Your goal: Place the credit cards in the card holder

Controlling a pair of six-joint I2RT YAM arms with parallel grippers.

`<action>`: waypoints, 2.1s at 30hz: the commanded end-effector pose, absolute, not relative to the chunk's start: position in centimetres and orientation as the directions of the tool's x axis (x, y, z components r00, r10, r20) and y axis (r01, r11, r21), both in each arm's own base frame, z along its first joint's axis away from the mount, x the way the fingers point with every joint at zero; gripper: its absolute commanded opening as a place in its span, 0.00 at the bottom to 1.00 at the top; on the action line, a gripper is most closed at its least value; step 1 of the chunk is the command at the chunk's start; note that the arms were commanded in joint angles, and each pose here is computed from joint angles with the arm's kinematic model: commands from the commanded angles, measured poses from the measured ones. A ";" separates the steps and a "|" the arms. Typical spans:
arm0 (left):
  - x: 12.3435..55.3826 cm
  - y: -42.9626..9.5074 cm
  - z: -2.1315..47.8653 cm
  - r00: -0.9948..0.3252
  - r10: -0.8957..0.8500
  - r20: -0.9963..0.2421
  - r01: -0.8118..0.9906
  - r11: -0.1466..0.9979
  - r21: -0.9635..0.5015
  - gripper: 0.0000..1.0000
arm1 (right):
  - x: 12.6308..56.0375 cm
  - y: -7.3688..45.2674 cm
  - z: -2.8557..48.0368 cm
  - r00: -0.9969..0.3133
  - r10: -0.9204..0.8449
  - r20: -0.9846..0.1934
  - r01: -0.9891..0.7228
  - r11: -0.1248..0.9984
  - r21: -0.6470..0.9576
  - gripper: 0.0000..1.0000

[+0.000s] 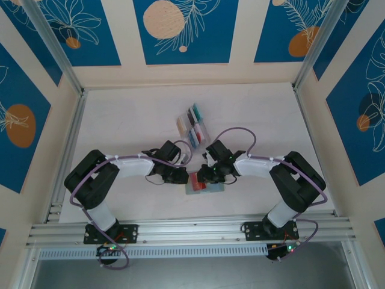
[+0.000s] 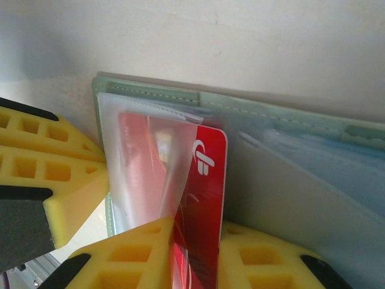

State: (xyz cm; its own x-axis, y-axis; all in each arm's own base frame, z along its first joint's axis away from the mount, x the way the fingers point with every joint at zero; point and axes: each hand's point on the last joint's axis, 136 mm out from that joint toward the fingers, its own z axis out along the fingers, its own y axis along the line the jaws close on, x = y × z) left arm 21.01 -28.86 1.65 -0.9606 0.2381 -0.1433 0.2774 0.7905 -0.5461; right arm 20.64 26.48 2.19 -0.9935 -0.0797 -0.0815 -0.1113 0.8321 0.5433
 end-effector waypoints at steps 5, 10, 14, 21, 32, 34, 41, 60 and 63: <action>18.7 -26.2 -2.1 -0.968 0.247 -0.032 0.237 0.873 -0.427 0.12 | 19.5 28.2 2.0 -0.989 -0.140 -0.051 -0.145 0.826 0.545 0.27; 18.6 -26.0 -2.5 -0.971 0.237 -0.022 0.223 0.878 -0.424 0.11 | 19.4 27.3 2.9 -0.984 -0.163 -0.070 -0.176 0.854 0.489 0.37; 18.5 -26.0 -2.6 -0.974 0.227 -0.016 0.212 0.879 -0.427 0.11 | 19.3 26.2 3.0 -0.986 -0.156 -0.059 -0.165 0.869 0.466 0.43; 18.4 -25.8 -2.8 -0.976 0.219 -0.009 0.202 0.880 -0.430 0.11 | 19.4 25.5 3.3 -0.988 -0.148 -0.055 -0.156 0.867 0.473 0.46; 18.3 -25.8 -2.8 -0.976 0.217 -0.008 0.199 0.879 -0.434 0.11 | 19.4 26.3 3.3 -0.985 -0.161 -0.053 -0.166 0.853 0.495 0.26; 18.4 -25.9 -2.8 -0.976 0.218 -0.008 0.199 0.877 -0.436 0.11 | 19.4 26.6 3.3 -0.985 -0.163 -0.053 -0.167 0.850 0.500 0.23; 18.4 -26.0 -2.8 -0.975 0.220 -0.011 0.202 0.874 -0.442 0.11 | 19.4 28.3 4.1 -0.977 -0.197 -0.077 -0.208 0.824 0.528 0.23; 18.2 -25.7 -3.0 -0.976 0.219 -0.010 0.201 0.877 -0.436 0.11 | 22.6 21.1 5.1 -0.972 -0.184 -0.145 -0.209 0.960 0.184 0.39; 18.2 -25.7 -3.0 -0.976 0.219 -0.008 0.201 0.877 -0.436 0.11 | 23.2 21.2 4.6 -0.970 -0.196 -0.146 -0.219 0.963 0.159 0.39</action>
State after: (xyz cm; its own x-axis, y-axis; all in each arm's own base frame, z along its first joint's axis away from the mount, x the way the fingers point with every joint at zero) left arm 20.95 -28.94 1.45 -0.9664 0.2158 -0.1396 0.2569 0.7908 -0.5555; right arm 22.61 21.87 4.97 -0.9738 -0.1701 -0.1511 -0.2011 0.9541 0.2218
